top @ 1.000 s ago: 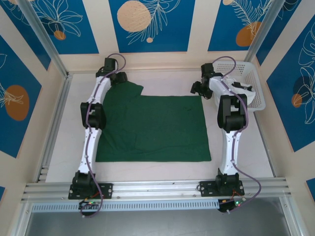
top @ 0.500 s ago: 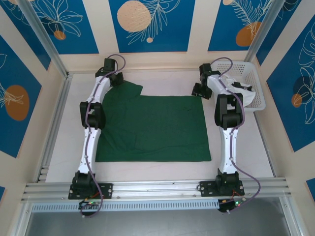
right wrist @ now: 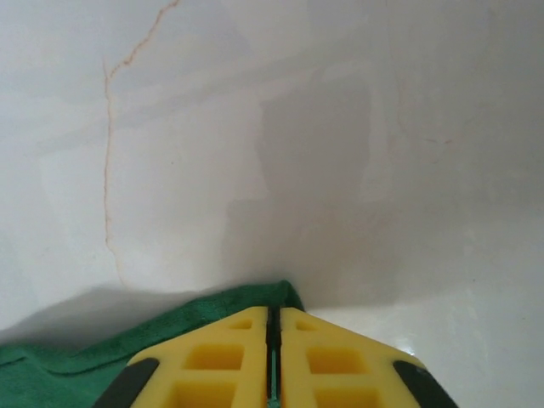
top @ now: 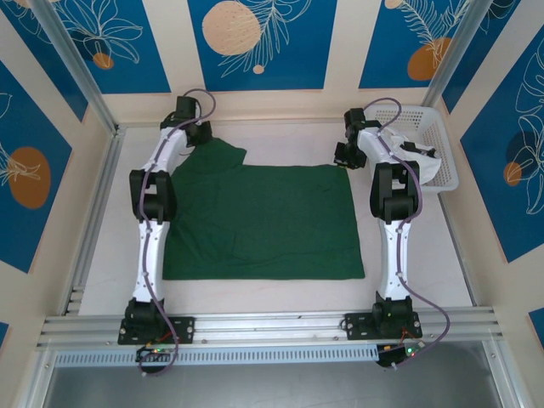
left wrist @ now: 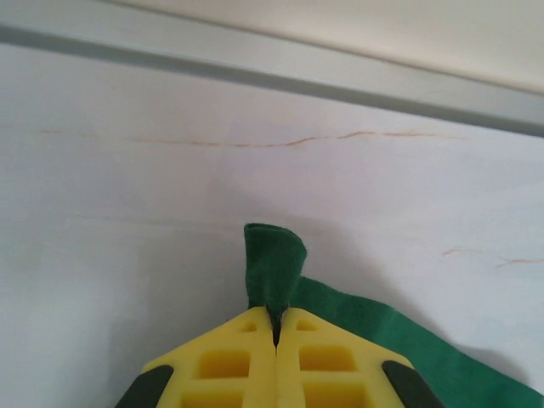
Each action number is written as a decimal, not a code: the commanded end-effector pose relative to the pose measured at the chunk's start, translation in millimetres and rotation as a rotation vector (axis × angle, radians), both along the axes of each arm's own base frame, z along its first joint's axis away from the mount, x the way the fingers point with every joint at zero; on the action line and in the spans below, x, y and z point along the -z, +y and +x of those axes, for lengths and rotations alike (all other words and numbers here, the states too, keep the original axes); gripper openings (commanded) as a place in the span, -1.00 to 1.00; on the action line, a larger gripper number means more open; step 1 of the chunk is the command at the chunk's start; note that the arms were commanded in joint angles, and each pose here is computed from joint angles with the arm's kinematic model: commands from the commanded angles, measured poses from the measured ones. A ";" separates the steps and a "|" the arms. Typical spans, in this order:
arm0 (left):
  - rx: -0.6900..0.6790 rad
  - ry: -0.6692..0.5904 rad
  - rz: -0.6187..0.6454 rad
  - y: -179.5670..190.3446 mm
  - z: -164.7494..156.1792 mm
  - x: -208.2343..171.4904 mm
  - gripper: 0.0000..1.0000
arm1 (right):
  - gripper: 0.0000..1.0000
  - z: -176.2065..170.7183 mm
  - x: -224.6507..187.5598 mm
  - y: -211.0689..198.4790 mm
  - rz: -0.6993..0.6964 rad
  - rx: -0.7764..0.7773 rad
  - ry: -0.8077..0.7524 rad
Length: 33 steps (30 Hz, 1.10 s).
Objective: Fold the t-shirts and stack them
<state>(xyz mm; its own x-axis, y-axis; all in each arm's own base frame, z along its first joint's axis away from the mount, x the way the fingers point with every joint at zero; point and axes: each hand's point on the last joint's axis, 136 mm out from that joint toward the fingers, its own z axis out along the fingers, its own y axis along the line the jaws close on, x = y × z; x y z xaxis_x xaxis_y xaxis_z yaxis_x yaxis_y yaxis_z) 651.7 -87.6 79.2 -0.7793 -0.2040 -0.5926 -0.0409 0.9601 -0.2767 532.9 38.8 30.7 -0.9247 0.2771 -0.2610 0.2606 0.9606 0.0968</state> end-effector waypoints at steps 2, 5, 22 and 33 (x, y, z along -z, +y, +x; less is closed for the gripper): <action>0.041 -0.113 0.001 -8.0 0.2 -52.2 -1.00 | -0.97 1.2 -4.8 8.3 0.031 -0.026 -0.029; 0.049 -0.130 0.012 -7.9 -5.0 -59.6 -1.00 | -1.00 2.4 -16.0 15.2 0.061 -0.049 -0.072; 0.098 -0.319 0.050 -13.5 -96.0 -88.9 -1.00 | -1.00 -47.5 -84.1 35.9 0.187 -0.109 -0.259; -0.038 -0.318 0.047 9.4 -187.7 -86.0 -1.00 | -1.00 -110.5 -88.9 19.9 0.241 0.060 -0.229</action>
